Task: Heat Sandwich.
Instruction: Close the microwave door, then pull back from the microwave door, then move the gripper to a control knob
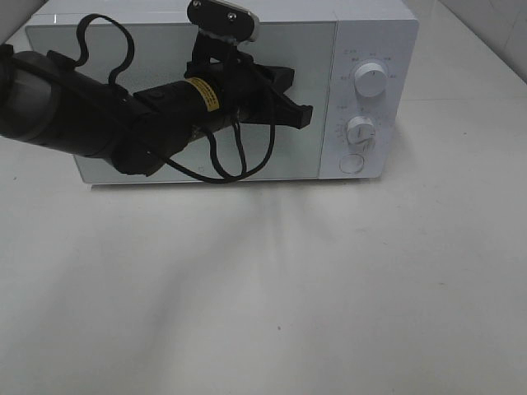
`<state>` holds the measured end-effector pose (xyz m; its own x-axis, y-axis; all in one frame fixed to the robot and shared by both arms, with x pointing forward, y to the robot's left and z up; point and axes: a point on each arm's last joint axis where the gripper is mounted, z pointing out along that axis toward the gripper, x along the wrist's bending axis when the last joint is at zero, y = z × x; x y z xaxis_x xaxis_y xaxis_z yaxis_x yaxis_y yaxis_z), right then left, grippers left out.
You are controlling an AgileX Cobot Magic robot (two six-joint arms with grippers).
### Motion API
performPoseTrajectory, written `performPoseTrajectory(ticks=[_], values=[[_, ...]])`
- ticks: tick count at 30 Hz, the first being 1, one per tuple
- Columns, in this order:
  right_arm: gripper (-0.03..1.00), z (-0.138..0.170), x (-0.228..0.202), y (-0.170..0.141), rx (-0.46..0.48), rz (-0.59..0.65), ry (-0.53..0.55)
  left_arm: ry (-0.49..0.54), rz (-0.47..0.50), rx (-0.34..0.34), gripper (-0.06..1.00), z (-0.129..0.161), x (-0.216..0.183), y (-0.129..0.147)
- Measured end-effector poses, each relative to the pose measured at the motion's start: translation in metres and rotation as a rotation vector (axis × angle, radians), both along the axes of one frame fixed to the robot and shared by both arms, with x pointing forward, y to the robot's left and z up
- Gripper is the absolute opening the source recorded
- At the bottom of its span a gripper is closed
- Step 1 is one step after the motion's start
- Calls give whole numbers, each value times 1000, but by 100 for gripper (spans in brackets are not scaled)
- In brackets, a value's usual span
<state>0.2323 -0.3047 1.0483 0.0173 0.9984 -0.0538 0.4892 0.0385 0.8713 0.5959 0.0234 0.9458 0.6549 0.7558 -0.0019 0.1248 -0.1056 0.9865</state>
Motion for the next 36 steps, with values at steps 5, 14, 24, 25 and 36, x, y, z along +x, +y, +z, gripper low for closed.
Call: performPoseTrajectory(ticks=[5,14,24,25,36], values=[[76,0,0,0,0,0,0,11,4,-13,0,0,-3,-4],[76,0,0,0,0,0,0,77,67,-55,0,2,-17,6],[76,0,0,0,0,0,0,132,80,-28,0,3,-48,31],[76,0,0,0,0,0,0,132,80,-28,0,3,-48,31],[76,0,0,0,0,0,0,197,92,-51,31,11,-86,62]])
